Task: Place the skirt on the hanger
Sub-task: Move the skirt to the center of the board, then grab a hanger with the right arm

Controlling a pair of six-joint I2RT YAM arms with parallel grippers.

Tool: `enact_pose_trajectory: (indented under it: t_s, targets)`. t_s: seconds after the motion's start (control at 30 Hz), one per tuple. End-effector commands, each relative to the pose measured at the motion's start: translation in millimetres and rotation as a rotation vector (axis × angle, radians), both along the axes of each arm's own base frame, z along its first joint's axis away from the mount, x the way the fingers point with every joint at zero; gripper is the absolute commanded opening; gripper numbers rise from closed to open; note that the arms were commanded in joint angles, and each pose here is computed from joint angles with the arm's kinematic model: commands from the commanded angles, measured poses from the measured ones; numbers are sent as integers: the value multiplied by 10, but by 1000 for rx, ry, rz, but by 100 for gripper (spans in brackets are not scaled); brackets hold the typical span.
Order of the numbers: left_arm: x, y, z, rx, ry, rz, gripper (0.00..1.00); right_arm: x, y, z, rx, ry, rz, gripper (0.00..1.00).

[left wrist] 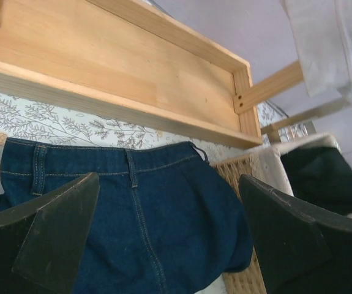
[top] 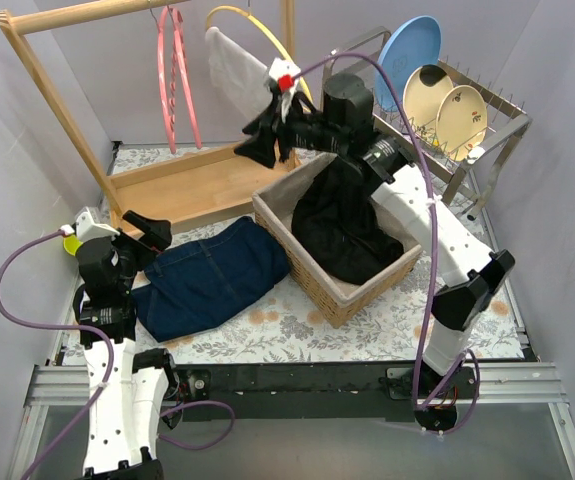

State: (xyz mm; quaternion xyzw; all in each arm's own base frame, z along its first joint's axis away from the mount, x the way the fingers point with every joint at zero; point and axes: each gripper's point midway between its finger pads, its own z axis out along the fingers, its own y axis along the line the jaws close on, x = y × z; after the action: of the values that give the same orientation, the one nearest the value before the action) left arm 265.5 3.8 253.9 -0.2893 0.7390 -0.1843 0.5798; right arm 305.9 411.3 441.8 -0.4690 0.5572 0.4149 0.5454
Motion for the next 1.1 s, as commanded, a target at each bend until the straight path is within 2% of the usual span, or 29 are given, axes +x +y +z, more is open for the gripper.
enact_pose_trajectory:
  t_s: [0.0,0.07,0.13,0.27,0.43,0.6,0.77,1.0,1.07]
  targets:
    - [-60,-140,37,77,-26,-119,98,188,223,334,139,175,-131,57]
    - [-91,-142,57,98,-21,-126,98,263,321,417,184,168,-214,57]
    - [-126,-122,67,114,-17,-114,98,337,435,440,212,131,-316,63]
    - [-164,-128,116,112,-40,-106,98,500,566,561,267,60,-460,68]
    - [-188,-152,79,89,-54,-106,98,751,639,422,271,-6,-631,69]
    - [-203,-188,35,67,-58,-116,98,898,677,314,280,-38,-708,67]
    - [-216,-213,1,48,-56,-121,98,1038,666,85,218,-76,-770,56]
    - [-250,-261,66,43,-65,-145,98,1148,656,114,250,-99,-778,36]
    - [-256,-264,84,41,-67,-146,98,1154,667,168,271,-107,-767,34]
